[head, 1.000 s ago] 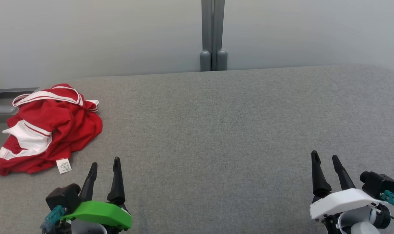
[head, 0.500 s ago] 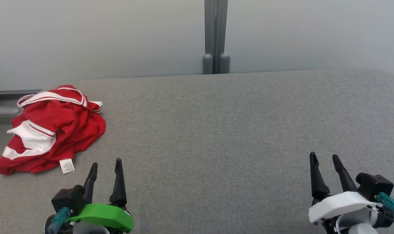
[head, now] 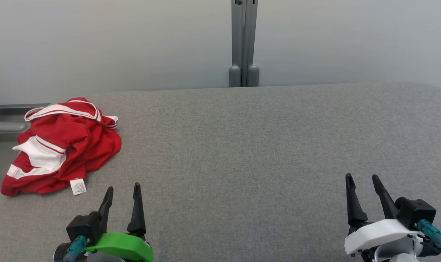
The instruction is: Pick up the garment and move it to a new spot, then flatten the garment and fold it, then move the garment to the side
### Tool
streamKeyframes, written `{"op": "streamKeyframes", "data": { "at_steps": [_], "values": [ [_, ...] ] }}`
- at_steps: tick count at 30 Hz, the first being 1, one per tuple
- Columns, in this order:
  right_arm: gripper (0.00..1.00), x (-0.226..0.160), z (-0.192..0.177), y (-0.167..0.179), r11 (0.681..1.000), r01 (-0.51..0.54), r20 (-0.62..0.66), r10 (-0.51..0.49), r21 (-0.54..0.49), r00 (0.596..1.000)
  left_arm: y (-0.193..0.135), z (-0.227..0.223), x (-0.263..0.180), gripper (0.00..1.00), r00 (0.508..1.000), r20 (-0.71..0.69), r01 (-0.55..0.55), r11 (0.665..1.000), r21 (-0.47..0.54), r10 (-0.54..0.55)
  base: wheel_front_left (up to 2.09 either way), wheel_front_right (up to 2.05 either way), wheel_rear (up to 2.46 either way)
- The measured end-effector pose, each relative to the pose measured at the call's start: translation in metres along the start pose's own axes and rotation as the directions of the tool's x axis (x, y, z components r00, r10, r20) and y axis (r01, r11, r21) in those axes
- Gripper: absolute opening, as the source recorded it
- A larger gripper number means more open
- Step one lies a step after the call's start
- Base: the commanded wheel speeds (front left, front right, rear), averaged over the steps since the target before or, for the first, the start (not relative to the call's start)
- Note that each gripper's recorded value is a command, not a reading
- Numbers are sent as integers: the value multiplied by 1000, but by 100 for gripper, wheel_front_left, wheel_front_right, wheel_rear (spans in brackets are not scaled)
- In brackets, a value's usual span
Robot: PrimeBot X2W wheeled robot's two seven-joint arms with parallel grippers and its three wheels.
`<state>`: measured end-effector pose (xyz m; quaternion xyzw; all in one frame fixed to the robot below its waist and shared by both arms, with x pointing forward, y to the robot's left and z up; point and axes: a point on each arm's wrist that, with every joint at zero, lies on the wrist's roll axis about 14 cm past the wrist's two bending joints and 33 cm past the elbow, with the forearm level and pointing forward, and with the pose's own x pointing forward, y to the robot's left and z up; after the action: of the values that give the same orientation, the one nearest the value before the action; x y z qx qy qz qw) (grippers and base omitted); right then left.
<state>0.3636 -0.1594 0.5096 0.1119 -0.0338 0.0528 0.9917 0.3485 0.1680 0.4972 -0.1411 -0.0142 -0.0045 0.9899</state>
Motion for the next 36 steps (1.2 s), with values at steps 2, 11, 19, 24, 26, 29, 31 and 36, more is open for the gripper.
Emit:
{"op": "streamKeyframes", "data": {
  "at_steps": [2,11,19,24,26,29,31,36],
  "values": [
    [100,0,0,2,1000,-7,3,7,-16,1000,0,0,-1,100,1000,1,2,1000,20,-2,0,0,0],
    [100,0,-1,8,997,-36,3,36,-73,999,5,-2,-5,100,1000,4,-14,998,68,13,0,0,0],
    [100,1,-3,12,992,-54,1,54,-115,999,7,-2,-7,100,1000,11,-17,994,111,16,0,0,0],
    [100,1,-4,12,991,-58,-2,58,-118,998,8,-1,-6,100,1000,14,-20,994,112,18,0,0,0],
    [100,2,-4,12,991,-59,-3,59,-117,998,9,-1,-7,100,1000,14,-21,994,111,20,0,0,0],
    [100,2,-5,14,991,-62,-5,62,-119,998,10,-1,-8,100,1000,14,-25,994,107,24,0,0,0],
    [100,3,-5,14,991,-64,-5,64,-119,998,12,0,-8,100,999,17,-30,994,107,28,0,0,0],
    [100,8,-8,22,989,-91,-13,90,-119,996,20,6,-11,100,998,38,-57,993,107,53,0,0,0]
  ]
}}
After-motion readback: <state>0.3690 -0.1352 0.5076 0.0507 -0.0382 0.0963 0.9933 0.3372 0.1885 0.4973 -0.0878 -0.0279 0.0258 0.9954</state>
